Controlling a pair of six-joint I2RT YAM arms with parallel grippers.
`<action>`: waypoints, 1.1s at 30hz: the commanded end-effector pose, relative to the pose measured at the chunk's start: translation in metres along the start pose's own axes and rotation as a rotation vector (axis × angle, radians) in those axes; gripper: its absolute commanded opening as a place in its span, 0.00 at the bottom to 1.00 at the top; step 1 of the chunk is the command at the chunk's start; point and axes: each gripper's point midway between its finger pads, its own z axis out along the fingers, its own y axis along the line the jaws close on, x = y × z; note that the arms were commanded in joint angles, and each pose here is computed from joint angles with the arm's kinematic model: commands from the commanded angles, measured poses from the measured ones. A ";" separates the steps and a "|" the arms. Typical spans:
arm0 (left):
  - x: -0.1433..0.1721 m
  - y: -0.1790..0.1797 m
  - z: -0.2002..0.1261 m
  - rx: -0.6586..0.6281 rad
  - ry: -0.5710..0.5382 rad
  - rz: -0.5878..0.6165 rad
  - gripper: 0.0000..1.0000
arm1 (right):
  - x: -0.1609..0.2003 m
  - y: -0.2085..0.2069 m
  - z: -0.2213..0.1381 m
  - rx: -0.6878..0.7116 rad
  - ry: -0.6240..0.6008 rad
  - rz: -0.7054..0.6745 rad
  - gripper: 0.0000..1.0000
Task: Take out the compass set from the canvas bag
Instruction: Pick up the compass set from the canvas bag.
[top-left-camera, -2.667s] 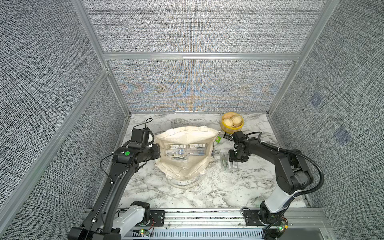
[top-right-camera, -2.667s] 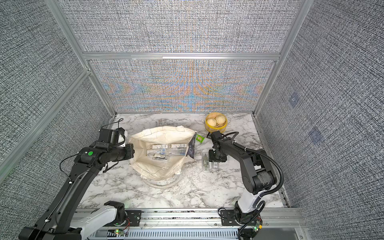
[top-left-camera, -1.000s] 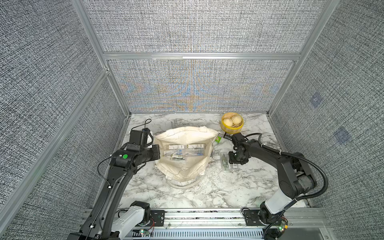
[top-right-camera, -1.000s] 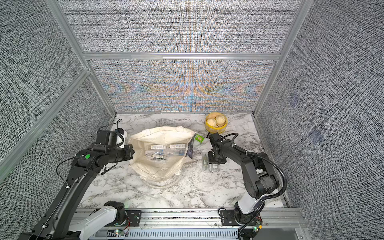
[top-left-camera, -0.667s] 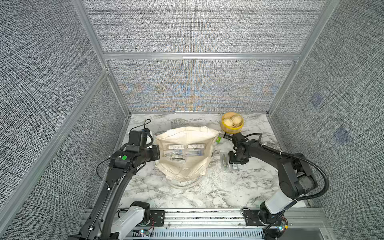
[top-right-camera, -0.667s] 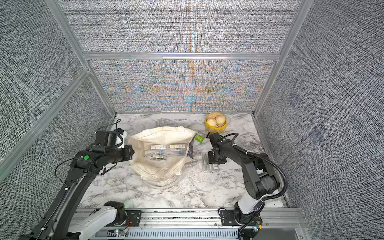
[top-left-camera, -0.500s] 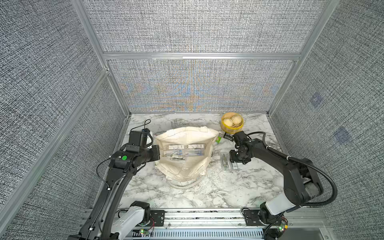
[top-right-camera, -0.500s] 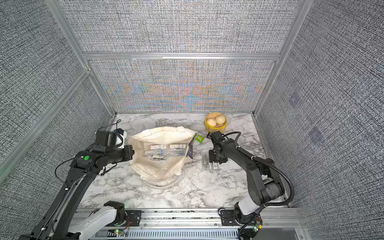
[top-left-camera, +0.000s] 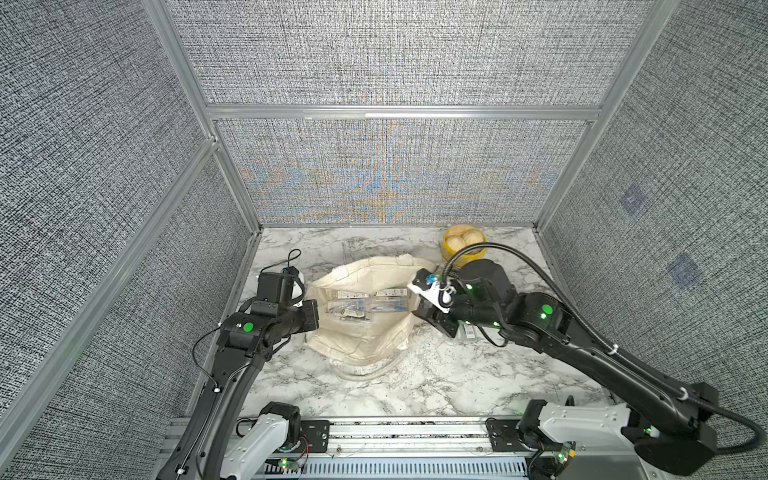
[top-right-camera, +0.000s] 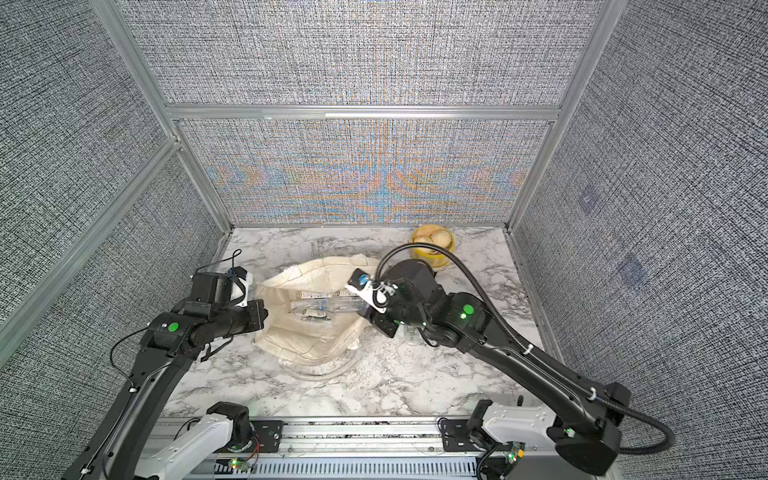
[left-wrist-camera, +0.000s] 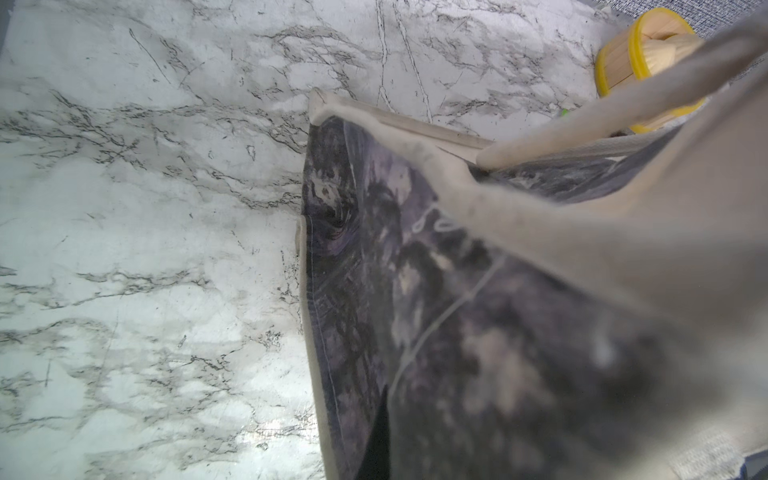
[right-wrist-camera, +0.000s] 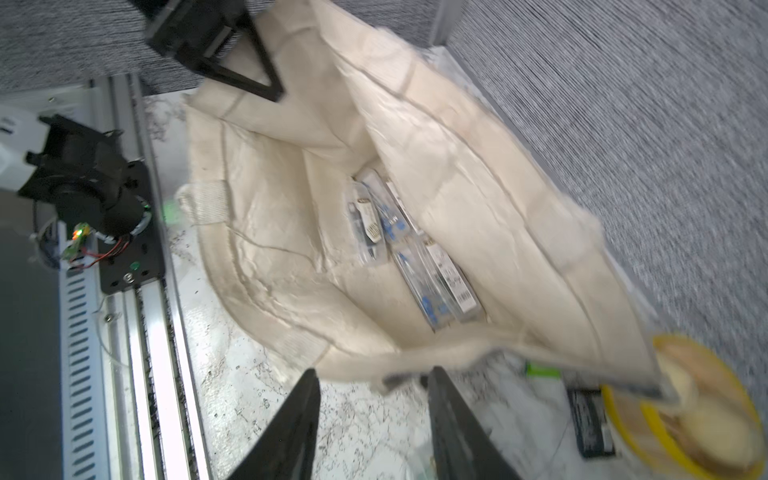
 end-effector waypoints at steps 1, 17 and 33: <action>0.006 0.000 -0.002 0.007 0.007 -0.019 0.00 | -0.012 0.021 0.037 -0.098 0.025 -0.215 0.41; 0.001 0.001 -0.009 -0.004 -0.023 -0.041 0.00 | 0.063 0.035 0.256 -0.229 0.253 -0.323 0.29; 0.006 0.001 -0.008 0.004 -0.012 -0.036 0.00 | 0.108 -0.019 0.335 -0.077 0.364 -0.305 0.63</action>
